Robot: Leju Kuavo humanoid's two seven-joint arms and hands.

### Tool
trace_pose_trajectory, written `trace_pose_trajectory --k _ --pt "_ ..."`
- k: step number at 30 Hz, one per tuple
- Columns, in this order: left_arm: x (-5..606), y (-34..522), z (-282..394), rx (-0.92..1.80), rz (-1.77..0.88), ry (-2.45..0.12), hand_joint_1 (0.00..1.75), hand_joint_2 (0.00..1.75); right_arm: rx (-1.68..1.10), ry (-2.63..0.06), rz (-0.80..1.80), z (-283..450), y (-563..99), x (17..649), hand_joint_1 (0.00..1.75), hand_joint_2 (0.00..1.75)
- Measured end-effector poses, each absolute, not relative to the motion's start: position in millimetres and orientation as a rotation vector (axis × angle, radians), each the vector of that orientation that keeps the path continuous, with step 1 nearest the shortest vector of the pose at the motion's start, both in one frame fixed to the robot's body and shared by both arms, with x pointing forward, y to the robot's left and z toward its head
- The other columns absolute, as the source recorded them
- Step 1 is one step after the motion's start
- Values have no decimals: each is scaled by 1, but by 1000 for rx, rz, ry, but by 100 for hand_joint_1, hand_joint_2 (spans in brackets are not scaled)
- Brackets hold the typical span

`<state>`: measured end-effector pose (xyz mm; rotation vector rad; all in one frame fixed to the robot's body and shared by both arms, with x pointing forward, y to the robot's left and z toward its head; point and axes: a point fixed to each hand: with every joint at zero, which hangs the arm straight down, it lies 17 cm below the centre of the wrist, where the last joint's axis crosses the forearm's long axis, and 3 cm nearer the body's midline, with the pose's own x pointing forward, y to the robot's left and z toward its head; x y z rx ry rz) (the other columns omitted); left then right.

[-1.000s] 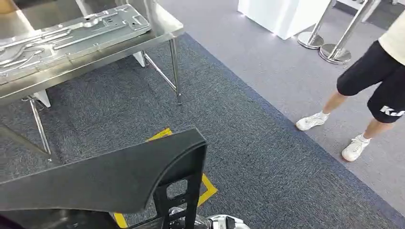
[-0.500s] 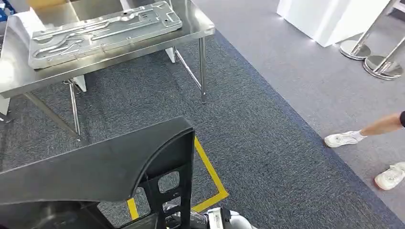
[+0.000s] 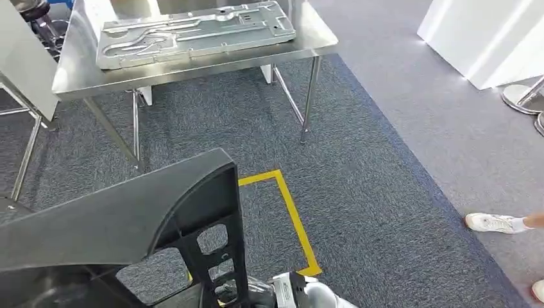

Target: Take the parts from the cabinet and place them on the table.

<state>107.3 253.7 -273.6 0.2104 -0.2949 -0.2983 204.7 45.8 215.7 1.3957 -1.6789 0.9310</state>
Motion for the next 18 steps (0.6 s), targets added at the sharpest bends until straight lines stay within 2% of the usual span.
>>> trace_pose_trajectory --k 18 --pt "113 240 -271 187 -271 -330 0 175 1374 -1689 948 215 40 212 175 175"
